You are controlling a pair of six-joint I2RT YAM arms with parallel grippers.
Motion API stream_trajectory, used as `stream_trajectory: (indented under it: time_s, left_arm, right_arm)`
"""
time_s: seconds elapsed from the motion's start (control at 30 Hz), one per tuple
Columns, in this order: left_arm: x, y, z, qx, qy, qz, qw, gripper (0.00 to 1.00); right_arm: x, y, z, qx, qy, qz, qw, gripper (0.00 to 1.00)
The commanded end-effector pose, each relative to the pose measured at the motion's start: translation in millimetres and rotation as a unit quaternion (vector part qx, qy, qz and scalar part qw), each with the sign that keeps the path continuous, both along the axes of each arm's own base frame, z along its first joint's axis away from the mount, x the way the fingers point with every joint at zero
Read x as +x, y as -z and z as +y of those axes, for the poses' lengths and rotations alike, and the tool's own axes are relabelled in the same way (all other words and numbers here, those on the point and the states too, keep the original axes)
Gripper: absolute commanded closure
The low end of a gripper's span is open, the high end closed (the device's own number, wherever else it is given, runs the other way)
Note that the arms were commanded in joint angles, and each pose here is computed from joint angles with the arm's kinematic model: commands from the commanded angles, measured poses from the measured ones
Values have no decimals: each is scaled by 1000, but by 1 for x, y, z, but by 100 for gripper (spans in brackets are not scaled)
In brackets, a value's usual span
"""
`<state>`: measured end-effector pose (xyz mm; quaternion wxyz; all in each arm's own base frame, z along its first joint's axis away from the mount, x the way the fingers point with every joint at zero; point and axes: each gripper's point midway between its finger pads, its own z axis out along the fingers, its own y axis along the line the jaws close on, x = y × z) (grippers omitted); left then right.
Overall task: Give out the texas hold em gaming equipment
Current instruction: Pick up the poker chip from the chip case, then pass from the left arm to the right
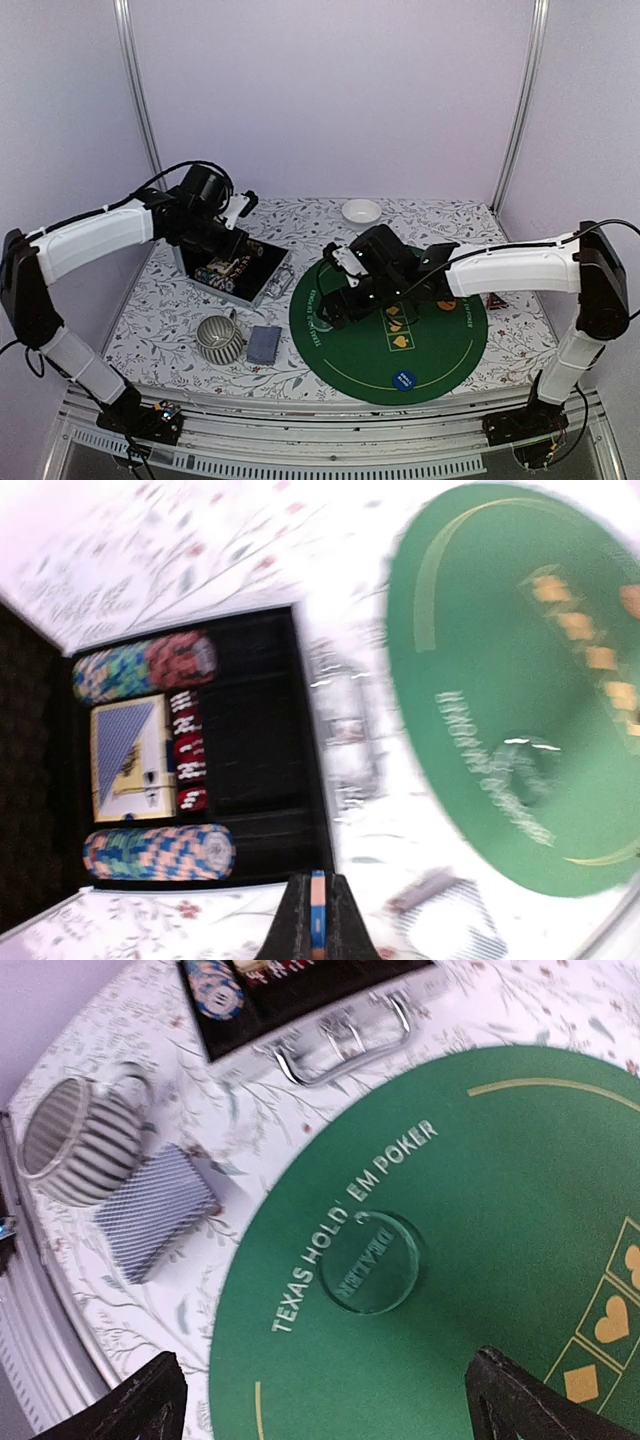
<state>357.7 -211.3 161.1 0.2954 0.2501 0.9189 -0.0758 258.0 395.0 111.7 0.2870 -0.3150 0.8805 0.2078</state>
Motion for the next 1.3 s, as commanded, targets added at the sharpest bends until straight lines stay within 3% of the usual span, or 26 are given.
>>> stream_trajectory:
  time_s: [0.0, 0.13, 0.27, 0.43, 0.5, 0.67, 0.9, 1.0, 1.17, 1.27]
  left_arm:
    - [-57, -81, -52, -193, 151, -38, 969, 100]
    - [-101, -143, -61, -308, 210, -75, 925, 100]
    - [-136, -192, -63, -409, 253, -115, 869, 100]
    - [-162, -209, -64, -466, 293, -121, 826, 100]
    - [-166, -211, -65, -474, 299, -117, 820, 100]
    - [-167, -209, -70, -478, 306, -111, 816, 100]
    - [-167, -205, -74, -477, 311, -108, 815, 100]
    - [-168, -205, -74, -475, 311, -111, 815, 100]
    - [-165, -201, -73, -465, 306, -121, 822, 100]
    - [-164, -198, -74, -463, 306, -115, 824, 100]
  right_arm:
    - [-23, -108, 26, 171, -114, -80, 975, 1]
    - [-59, -173, 39, 299, -218, -125, 921, 1]
    - [-66, -197, 59, 364, -251, -120, 889, 12]
    - [-81, -224, 75, 432, -302, -100, 844, 29]
    - [-82, -232, 79, 442, -304, -107, 837, 35]
    - [-79, -235, 91, 448, -303, -117, 833, 39]
    - [-72, -230, 111, 458, -304, -97, 830, 63]
    - [-77, -231, 113, 463, -317, -98, 822, 62]
    - [-77, -234, 115, 465, -320, -107, 819, 52]
    - [-75, -236, 117, 467, -315, -110, 819, 60]
